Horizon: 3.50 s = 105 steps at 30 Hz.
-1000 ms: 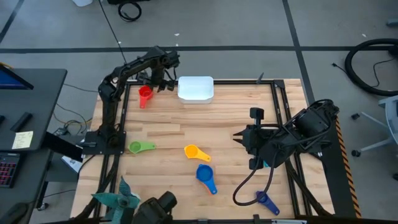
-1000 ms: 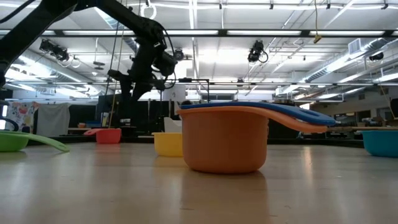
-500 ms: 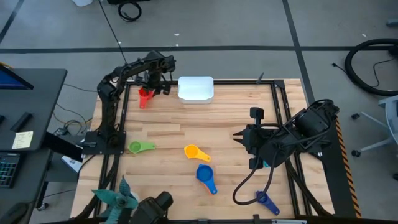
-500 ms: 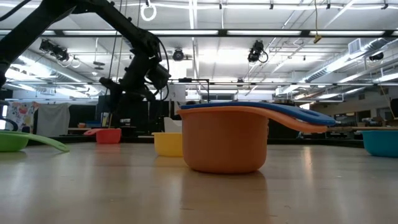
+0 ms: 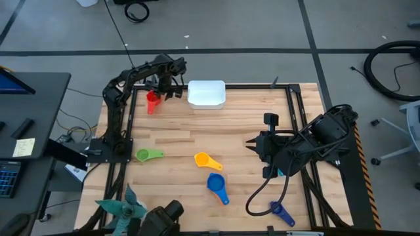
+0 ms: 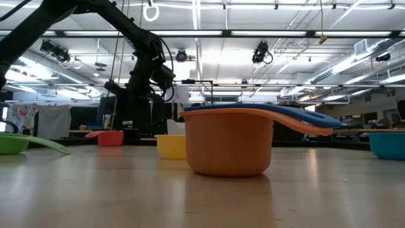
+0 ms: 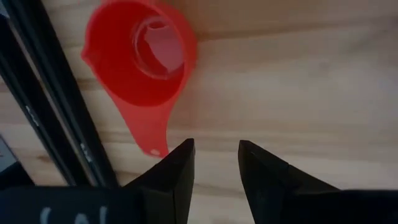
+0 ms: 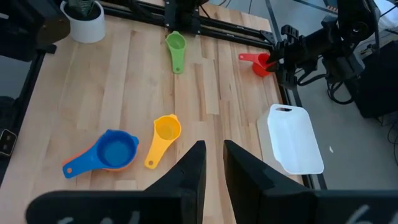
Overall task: Nest measuring cups in basket
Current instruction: Stack the red measuring cup on top of the blue measuring cup
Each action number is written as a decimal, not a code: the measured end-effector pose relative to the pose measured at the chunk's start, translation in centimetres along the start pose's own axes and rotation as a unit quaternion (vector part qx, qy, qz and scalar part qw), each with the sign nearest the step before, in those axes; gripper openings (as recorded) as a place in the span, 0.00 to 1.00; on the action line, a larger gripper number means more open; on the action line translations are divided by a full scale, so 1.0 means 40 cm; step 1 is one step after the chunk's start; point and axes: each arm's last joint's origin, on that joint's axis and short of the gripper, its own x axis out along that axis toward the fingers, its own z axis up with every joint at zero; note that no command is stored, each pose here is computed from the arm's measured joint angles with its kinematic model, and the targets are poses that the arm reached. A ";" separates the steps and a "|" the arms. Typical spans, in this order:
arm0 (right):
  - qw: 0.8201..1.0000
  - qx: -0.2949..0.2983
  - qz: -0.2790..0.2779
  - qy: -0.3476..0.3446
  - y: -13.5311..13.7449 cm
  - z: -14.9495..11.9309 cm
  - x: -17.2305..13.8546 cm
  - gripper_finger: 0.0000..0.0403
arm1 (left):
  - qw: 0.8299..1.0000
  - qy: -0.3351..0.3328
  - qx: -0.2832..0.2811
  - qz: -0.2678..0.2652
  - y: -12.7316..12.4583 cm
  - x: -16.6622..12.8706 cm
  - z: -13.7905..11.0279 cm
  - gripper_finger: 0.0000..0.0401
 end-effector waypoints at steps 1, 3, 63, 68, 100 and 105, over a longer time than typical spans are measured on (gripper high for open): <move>1.000 0.000 0.000 0.000 0.000 0.000 0.000 0.15 | 1.000 0.001 -0.009 0.003 0.001 0.003 -0.001 0.32; 1.000 0.000 0.000 0.000 0.000 0.000 0.000 0.15 | 1.000 0.006 -0.009 0.004 0.001 0.006 -0.003 0.32; 0.981 0.110 0.022 -0.158 0.012 0.090 -0.015 0.15 | 0.992 -0.090 0.093 -0.001 -0.053 0.012 -0.020 0.32; 0.981 0.108 0.022 -0.159 0.012 0.090 -0.015 0.15 | 0.988 -0.131 0.075 0.021 -0.053 0.010 -0.006 0.32; 0.977 0.096 0.028 -0.188 -0.015 0.093 -0.050 0.15 | 0.993 -0.093 0.031 0.065 0.005 0.099 0.006 0.32; 0.976 0.097 0.028 -0.191 -0.015 0.095 -0.050 0.15 | 0.991 -0.107 0.023 0.077 0.007 0.098 0.010 0.32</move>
